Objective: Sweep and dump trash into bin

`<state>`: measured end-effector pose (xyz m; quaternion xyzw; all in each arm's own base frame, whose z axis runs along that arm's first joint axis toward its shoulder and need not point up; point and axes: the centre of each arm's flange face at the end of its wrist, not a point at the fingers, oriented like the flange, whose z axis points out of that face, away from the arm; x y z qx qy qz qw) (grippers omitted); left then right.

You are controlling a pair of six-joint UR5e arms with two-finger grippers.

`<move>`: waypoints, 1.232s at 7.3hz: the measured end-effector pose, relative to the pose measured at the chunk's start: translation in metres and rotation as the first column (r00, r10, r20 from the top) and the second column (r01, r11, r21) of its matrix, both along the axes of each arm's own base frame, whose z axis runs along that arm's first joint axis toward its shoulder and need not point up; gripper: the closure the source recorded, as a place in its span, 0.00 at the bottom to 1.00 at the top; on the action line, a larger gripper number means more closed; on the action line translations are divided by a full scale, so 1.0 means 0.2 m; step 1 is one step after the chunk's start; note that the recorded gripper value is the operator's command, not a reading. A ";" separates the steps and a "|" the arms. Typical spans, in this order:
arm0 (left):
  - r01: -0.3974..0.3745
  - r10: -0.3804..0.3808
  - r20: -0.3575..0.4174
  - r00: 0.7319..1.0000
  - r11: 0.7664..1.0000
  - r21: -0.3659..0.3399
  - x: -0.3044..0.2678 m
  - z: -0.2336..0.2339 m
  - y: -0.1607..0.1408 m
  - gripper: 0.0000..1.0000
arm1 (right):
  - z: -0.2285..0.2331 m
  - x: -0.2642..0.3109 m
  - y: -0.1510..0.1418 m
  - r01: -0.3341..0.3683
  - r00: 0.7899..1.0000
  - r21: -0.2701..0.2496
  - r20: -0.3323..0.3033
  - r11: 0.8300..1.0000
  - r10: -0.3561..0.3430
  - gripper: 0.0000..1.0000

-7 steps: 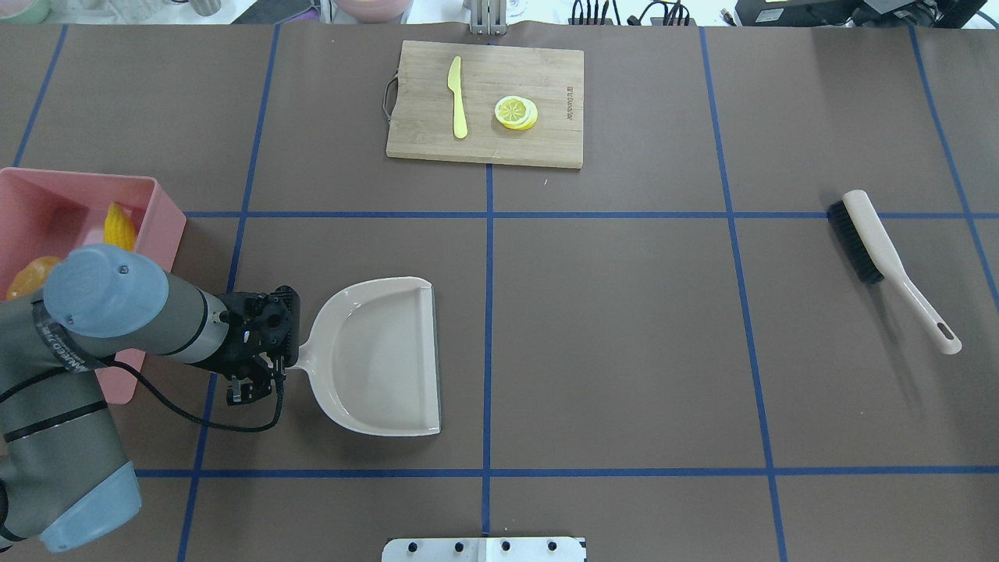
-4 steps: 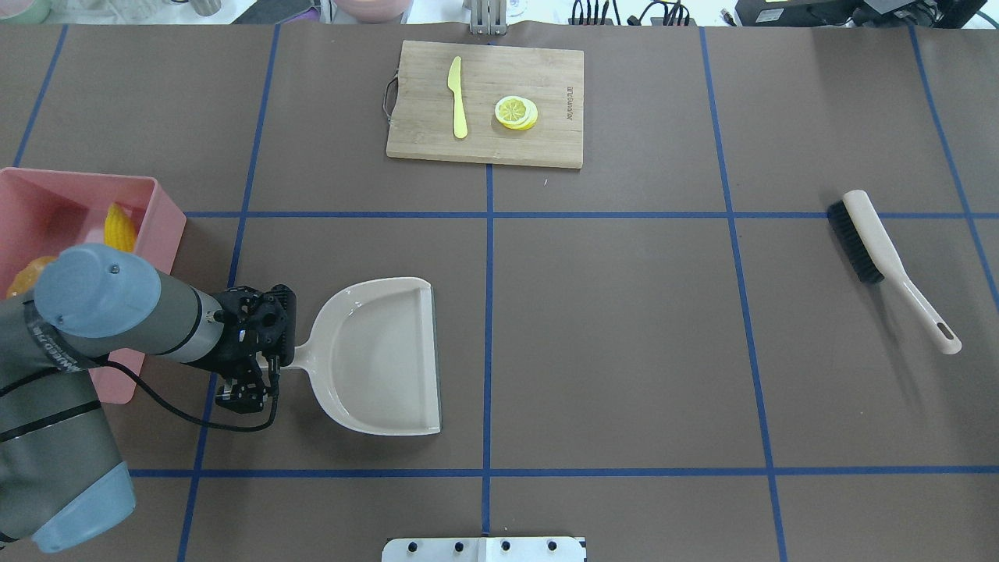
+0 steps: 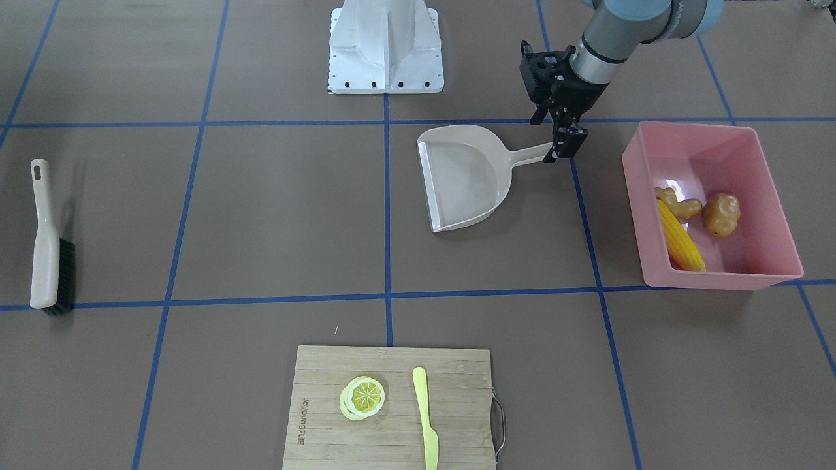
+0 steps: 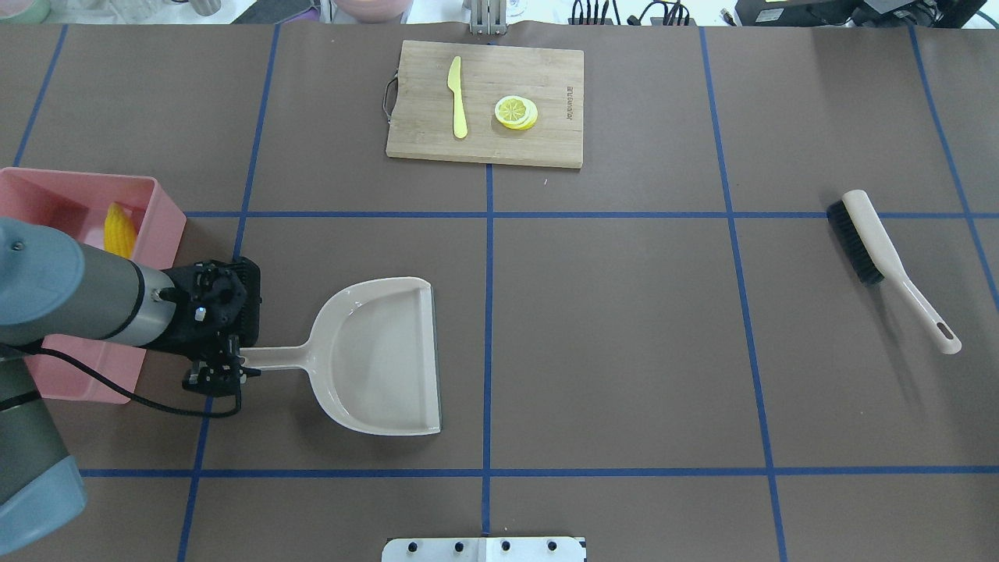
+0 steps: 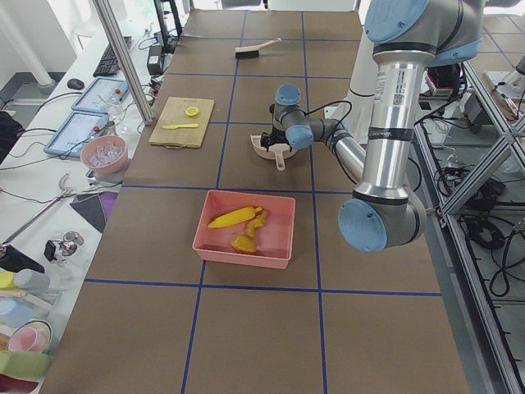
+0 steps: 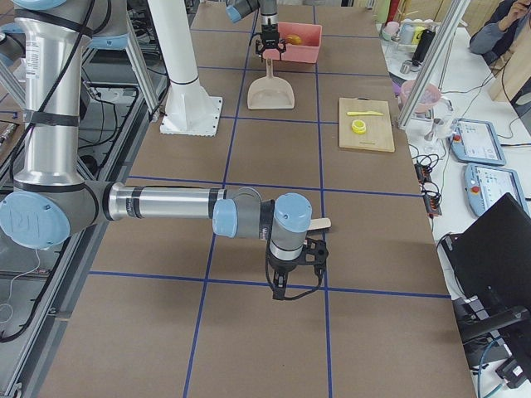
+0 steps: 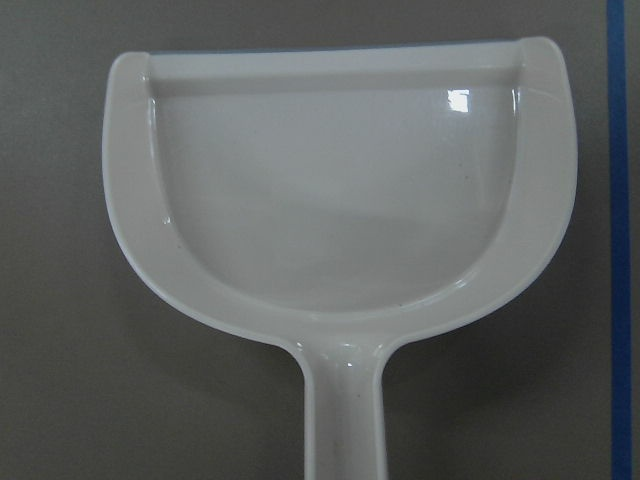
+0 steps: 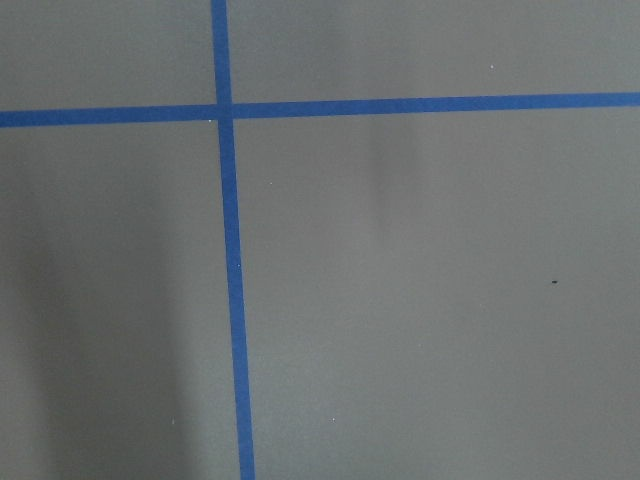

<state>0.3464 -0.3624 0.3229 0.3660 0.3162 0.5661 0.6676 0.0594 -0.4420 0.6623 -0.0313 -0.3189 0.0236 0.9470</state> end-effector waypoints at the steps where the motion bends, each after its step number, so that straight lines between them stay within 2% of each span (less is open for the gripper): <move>1: 0.059 -0.059 -0.017 0.998 0.998 -0.004 -0.15 -0.05 -0.10 0.01 | 0.00 0.00 0.00 0.000 1.000 -0.002 0.001 1.000 0.000 0.00; 2: 0.136 -0.137 -0.014 0.990 0.989 -0.052 -0.36 -0.07 -0.22 0.01 | -0.02 0.00 0.00 0.000 1.000 0.008 0.002 1.000 0.000 0.00; 3: 0.230 -0.231 0.014 0.973 0.964 -0.134 -0.58 -0.09 -0.34 0.01 | -0.05 0.00 0.00 0.001 1.000 0.020 0.001 1.000 -0.001 0.00; 4: 0.332 -0.326 0.060 0.943 0.918 -0.217 -0.80 -0.10 -0.45 0.01 | -0.06 0.00 0.01 0.002 1.000 0.026 0.000 1.000 -0.002 0.00; 5: 0.398 -0.385 0.105 0.917 0.869 -0.294 -0.96 -0.08 -0.51 0.01 | -0.06 0.00 0.02 0.002 1.000 0.026 0.002 1.000 -0.002 0.00; 6: 0.439 -0.420 0.141 0.897 0.804 -0.401 -1.11 -0.01 -0.56 0.02 | -0.08 0.00 0.02 0.001 1.000 0.030 0.006 1.000 -0.001 0.00; 7: 0.484 -0.457 0.188 0.869 0.709 -0.513 -1.26 0.11 -0.58 0.01 | -0.11 0.00 0.04 0.000 1.000 0.039 0.012 0.999 0.000 0.00; 9: 0.582 -0.509 0.334 0.793 0.471 -0.663 -1.61 0.48 -0.60 0.01 | -0.13 -0.02 0.08 -0.007 0.998 0.030 0.065 1.000 0.005 0.00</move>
